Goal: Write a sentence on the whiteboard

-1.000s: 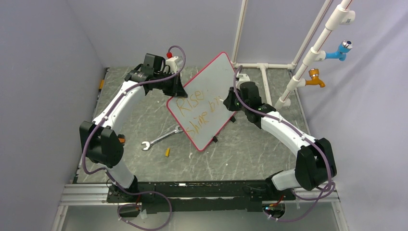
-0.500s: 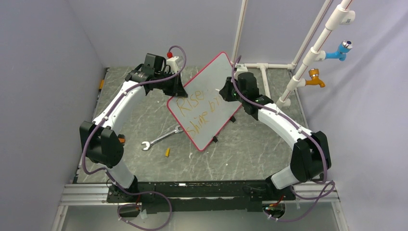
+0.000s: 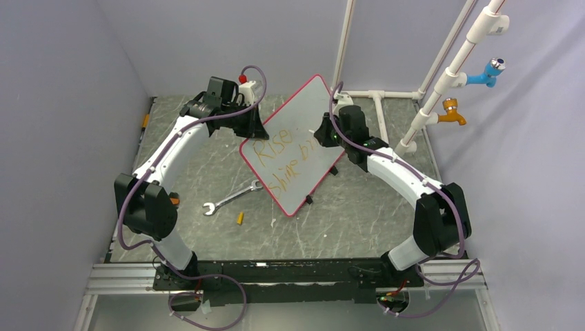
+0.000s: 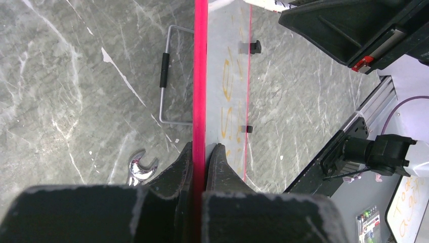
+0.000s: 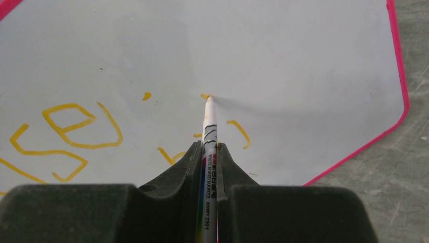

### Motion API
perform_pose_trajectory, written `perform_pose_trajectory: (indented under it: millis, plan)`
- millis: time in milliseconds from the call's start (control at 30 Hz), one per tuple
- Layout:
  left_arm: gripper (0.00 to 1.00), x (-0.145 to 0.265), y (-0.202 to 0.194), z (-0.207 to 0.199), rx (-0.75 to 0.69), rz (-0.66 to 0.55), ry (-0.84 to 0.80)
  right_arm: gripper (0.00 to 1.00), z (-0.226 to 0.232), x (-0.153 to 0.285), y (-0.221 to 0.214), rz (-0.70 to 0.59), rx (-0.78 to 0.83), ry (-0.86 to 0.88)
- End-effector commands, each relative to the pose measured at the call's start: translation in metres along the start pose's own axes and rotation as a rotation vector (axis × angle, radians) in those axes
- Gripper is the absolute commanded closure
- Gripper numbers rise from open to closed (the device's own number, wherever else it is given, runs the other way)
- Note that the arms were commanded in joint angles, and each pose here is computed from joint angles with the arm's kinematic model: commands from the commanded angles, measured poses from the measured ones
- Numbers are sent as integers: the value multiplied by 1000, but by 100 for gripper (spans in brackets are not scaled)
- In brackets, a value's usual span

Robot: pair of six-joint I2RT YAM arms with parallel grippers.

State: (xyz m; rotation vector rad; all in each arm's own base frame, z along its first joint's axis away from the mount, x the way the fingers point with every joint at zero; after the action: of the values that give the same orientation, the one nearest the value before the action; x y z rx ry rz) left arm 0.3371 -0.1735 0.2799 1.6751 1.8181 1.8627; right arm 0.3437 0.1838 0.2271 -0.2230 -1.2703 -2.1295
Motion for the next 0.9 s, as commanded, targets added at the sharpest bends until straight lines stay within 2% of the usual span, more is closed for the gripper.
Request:
perform_pose_trajectory:
  millis: [0, 500, 867]
  plan:
    - [100, 6, -62, 63, -109, 403, 473, 100, 0, -4, -5, -8, -10, 22]
    - [100, 16, -68, 74, -149, 461, 603, 100, 4, 26, 9, -95, -3, 11]
    - [100, 19, -71, 74, -233, 500, 675, 100, -24, 23, 13, -105, -23, -49]
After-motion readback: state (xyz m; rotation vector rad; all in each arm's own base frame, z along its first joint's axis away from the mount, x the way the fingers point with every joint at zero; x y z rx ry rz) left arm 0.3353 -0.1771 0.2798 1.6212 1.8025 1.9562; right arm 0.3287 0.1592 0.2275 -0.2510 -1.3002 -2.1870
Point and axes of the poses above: each gripper's point midway between its finger pads, its own x axis back along the fingers, its own z axis along the line the jaws close on, y = z × x, the point moved 8 cm from there along x, back along the fingers, and after that the axes turned 15 degrees about -x, right-handed, at the moved point
